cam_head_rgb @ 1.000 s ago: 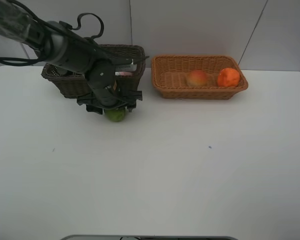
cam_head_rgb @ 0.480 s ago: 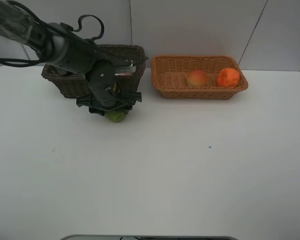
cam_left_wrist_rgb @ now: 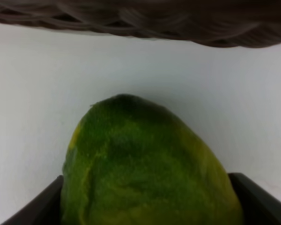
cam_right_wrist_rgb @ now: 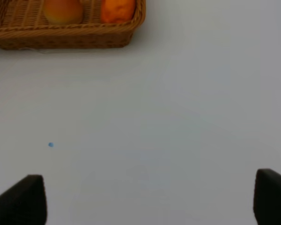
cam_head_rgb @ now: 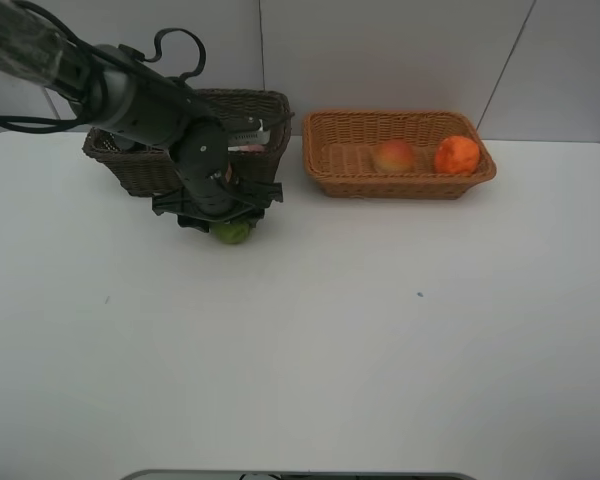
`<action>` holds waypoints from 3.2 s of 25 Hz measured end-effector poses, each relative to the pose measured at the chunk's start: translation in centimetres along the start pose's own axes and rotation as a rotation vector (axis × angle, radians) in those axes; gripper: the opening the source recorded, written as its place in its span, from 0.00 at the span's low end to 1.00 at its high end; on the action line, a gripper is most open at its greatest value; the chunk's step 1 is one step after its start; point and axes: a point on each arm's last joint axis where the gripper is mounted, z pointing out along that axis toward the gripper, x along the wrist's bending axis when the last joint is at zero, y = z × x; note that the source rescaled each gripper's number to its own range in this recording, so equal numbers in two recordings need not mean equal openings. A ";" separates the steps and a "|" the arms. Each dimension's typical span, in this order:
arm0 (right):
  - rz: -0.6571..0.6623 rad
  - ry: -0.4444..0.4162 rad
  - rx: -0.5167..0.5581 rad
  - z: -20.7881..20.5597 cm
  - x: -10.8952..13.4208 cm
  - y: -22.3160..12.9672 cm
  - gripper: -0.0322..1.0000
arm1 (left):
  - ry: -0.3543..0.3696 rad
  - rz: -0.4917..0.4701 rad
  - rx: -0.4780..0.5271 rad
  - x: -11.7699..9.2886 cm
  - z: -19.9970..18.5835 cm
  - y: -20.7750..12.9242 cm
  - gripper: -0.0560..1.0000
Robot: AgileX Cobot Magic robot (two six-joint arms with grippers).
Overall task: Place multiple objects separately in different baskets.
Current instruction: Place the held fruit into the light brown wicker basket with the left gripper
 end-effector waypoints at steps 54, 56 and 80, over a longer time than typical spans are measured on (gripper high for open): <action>0.000 0.000 0.000 0.0 0.0 0.0 0.92 | -0.410 0.476 -0.450 -13.9 -2.5 7.1 0.65; 0.000 0.000 0.000 0.0 0.0 0.0 0.92 | -0.409 0.481 -0.455 -13.8 -2.0 7.1 0.65; 0.000 0.000 0.000 0.0 0.0 0.0 0.92 | -0.398 0.489 -0.439 -13.4 0.5 6.6 0.65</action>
